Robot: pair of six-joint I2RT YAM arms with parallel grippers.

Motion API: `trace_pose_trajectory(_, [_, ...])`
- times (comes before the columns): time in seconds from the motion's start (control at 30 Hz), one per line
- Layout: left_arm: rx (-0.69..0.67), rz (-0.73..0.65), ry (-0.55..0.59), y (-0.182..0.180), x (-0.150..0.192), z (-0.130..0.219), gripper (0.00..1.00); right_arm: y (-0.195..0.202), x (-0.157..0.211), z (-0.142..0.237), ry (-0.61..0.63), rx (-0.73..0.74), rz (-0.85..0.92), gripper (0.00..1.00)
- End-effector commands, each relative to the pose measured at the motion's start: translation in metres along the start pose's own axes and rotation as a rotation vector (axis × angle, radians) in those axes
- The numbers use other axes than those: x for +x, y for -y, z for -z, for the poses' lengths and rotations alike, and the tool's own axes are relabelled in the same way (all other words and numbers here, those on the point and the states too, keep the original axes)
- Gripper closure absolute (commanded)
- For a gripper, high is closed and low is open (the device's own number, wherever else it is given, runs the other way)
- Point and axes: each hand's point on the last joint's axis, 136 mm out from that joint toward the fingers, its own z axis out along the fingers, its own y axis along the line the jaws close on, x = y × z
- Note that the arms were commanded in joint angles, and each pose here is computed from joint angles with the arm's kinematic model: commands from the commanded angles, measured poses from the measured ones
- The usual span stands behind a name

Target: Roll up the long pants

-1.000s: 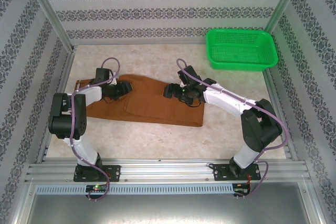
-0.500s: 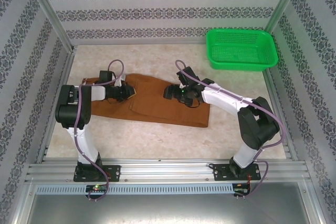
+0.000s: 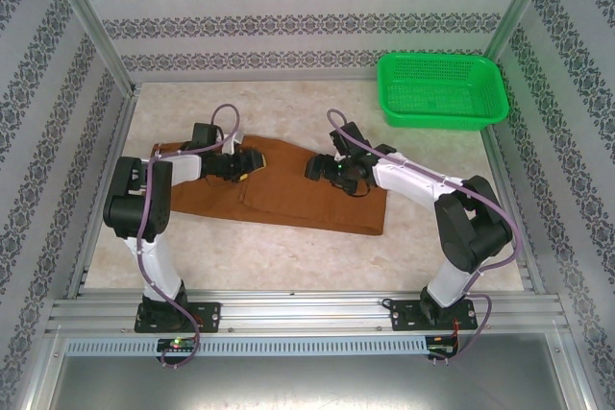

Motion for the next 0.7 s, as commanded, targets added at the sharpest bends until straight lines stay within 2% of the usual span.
trace_pose_trajectory(0.0, [0.016,-0.019,-0.058,0.006,0.006,-0.010,0.45,0.003,-0.002,0.001,0.009,-0.013,-0.012,0.17])
trace_pose_trajectory(0.03, [0.018,-0.014,-0.075,0.005,0.008,-0.014,0.55,0.003,-0.002,0.000,0.006,-0.017,-0.012,0.17])
trace_pose_trajectory(0.13, [0.019,-0.001,-0.092,0.004,0.009,-0.019,0.98,0.004,-0.003,0.000,0.009,-0.017,-0.014,0.17])
trace_pose_trajectory(0.3, [-0.011,-0.033,-0.074,0.021,0.004,-0.001,1.00,0.012,-0.008,0.005,0.028,0.000,-0.031,0.17])
trace_pose_trajectory(0.47, [-0.164,-0.130,-0.030,0.061,-0.009,0.065,1.00,0.031,-0.016,0.018,0.059,0.032,-0.045,0.16])
trace_pose_trajectory(0.67, [-0.332,-0.130,-0.002,0.075,-0.016,0.127,1.00,0.050,-0.025,0.025,0.084,0.061,-0.056,0.16])
